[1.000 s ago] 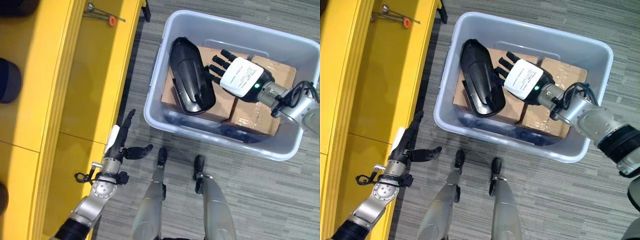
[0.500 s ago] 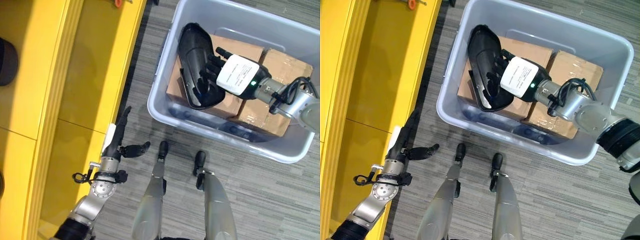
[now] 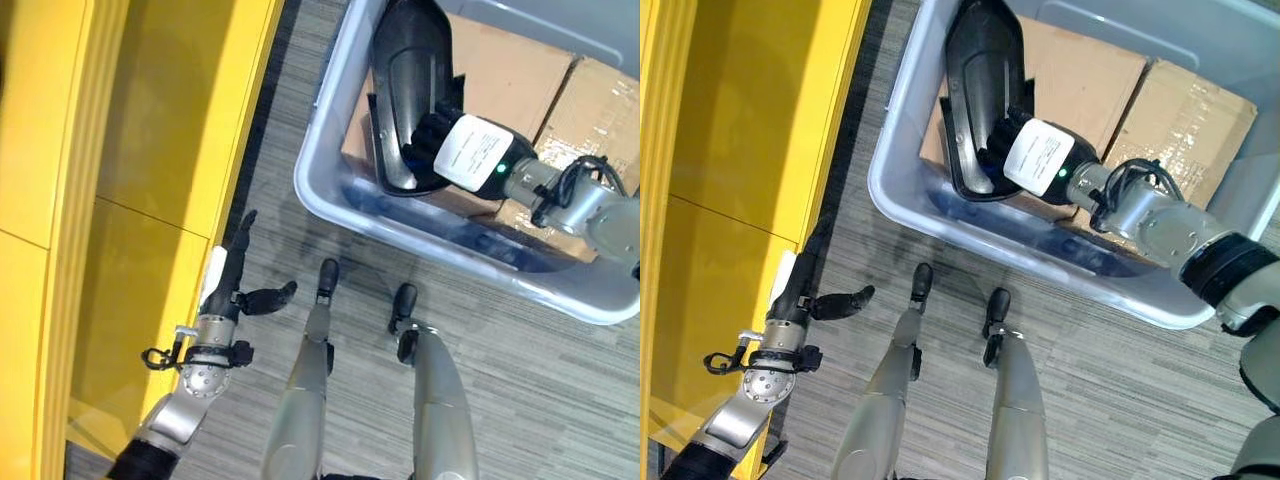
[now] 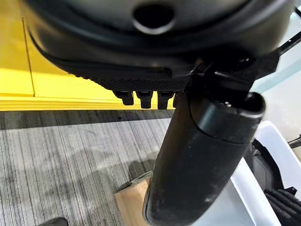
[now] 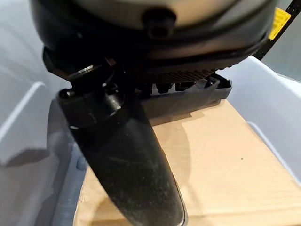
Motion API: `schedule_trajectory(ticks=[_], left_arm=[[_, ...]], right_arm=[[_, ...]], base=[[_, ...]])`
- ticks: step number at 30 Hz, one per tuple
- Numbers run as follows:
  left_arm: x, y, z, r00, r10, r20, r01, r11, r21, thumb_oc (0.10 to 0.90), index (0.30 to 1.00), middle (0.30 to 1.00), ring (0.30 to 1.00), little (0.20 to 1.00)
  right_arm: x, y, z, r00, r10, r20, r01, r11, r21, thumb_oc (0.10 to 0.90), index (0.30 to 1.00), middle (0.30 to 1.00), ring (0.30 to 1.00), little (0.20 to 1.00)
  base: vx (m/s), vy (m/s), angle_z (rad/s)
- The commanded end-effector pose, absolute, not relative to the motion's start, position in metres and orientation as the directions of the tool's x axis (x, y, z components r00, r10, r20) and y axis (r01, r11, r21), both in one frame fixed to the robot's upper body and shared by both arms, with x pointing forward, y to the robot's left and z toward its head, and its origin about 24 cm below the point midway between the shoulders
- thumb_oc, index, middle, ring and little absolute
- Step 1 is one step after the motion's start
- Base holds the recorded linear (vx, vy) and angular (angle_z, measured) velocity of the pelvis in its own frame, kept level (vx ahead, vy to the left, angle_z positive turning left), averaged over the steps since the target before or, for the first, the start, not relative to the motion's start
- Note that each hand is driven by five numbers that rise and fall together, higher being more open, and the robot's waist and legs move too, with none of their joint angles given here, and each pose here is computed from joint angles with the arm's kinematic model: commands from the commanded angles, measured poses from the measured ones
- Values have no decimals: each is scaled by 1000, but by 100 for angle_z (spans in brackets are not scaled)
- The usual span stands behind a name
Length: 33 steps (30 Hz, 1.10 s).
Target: Move parts from the plastic box to the shelf.
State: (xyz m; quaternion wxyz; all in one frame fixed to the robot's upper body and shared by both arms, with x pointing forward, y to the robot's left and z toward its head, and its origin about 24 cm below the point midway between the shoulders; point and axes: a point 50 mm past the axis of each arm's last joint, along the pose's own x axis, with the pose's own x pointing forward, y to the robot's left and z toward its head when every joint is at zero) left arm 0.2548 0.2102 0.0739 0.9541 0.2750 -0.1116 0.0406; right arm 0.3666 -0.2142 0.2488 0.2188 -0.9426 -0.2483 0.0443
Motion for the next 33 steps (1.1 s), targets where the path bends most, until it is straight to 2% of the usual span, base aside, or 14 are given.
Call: schedule_trajectory(ticks=[1,3,4,5,13,20,28,33], left_arm=[[253,208,109,898,37,438,-243,873,424,900,1000,1000,1000,1000],[253,208,107,900,45,433,-243,878,413,900,1000,1000,1000,1000],[253,207,107,899,49,434,-242,883,401,900,1000,1000,1000,1000],[253,207,107,899,50,435,-242,885,398,900,1000,1000,1000,1000],[256,204,107,896,66,438,-247,896,369,900,1000,1000,1000,1000],[258,199,108,896,57,441,-240,897,371,900,1000,1000,1000,1000],[263,198,113,893,27,448,-234,880,414,900,1000,1000,1000,1000],[263,201,116,893,7,450,-235,860,453,900,1000,1000,1000,1000]], right_arm=[[373,-265,293,951,269,152,305,-897,-320,900,1000,1000,1000,1000],[374,-276,291,966,211,148,249,-912,-325,900,1000,1000,1000,1000],[374,-285,290,974,169,151,211,-920,-331,533,487,487,487,487],[373,-289,290,976,150,155,194,-922,-335,400,300,300,300,300],[371,-286,281,975,173,137,211,-910,-356,400,300,300,300,300],[368,-263,280,940,297,171,342,-844,-413,400,300,300,300,300],[355,-225,299,839,485,247,544,-722,-427,400,300,300,300,300],[333,-196,314,718,619,319,690,-569,-448,400,300,300,300,300]], base=[[8,-17,15],[8,-19,15],[9,-18,7],[10,-12,-5],[8,10,11],[0,26,18],[-8,20,-5],[4,13,-5]])
